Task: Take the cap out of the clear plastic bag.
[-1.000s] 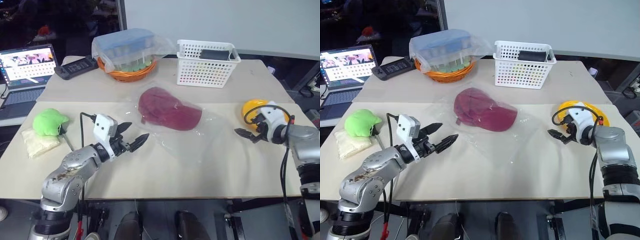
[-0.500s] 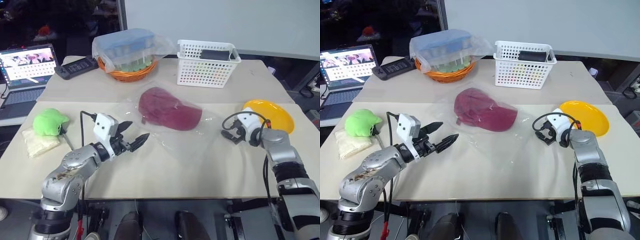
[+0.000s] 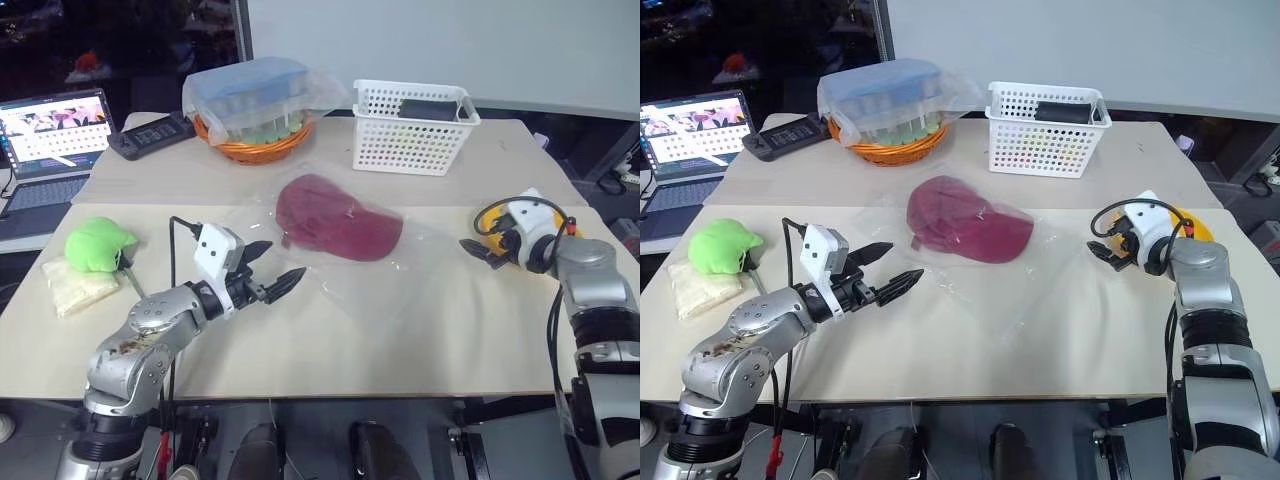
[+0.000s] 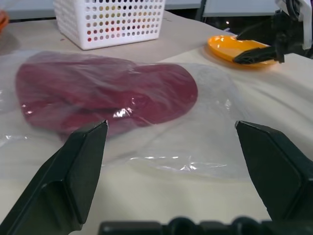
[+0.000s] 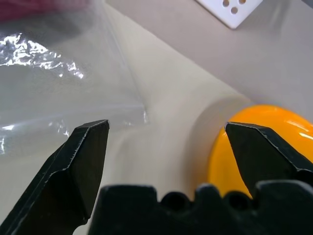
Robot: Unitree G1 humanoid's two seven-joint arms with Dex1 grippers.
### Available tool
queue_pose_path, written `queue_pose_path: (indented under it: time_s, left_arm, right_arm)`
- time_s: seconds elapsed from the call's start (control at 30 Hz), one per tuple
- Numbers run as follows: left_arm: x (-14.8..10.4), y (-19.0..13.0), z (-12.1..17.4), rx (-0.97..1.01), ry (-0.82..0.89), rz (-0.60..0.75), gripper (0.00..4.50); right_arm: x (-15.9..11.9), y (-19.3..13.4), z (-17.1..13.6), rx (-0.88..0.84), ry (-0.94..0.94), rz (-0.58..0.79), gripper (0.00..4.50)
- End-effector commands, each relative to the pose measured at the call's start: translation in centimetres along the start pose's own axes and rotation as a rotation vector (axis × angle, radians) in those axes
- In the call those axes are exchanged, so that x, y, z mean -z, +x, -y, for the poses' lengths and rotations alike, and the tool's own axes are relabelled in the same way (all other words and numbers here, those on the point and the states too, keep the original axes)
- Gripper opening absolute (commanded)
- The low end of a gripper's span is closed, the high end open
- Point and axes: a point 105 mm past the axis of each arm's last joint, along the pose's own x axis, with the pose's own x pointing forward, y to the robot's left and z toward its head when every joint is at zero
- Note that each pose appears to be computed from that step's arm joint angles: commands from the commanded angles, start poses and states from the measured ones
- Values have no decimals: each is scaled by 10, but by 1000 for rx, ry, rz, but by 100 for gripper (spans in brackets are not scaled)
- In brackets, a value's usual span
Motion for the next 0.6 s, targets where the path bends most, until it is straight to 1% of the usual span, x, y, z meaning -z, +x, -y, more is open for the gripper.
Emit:
queue_pose_path:
  time_s: [0.03, 0.1, 0.2, 0.37, 0.47, 0.6]
  left_arm:
    - [-13, -2, 1, 3, 39, 37, 450]
    - [-13, -4, 0, -4, 39, 37, 450]
    - [-10, -7, 0, -15, 37, 31, 450]
    - [-9, -7, 1, -19, 33, 31, 450]
    - [-10, -6, 1, -17, 33, 32, 450]
    - [-10, -7, 0, -18, 33, 30, 450]
  right_arm:
    - [-12, 1, 8, 35, 2, 45, 448]
    - [-11, 0, 13, 59, 5, 38, 448]
    - [-3, -10, 27, 96, -10, 7, 448]
    - [5, -19, 36, 110, -24, -23, 448]
    - [13, -17, 25, 48, -2, -40, 448]
    - [14, -11, 4, -45, 44, -23, 448]
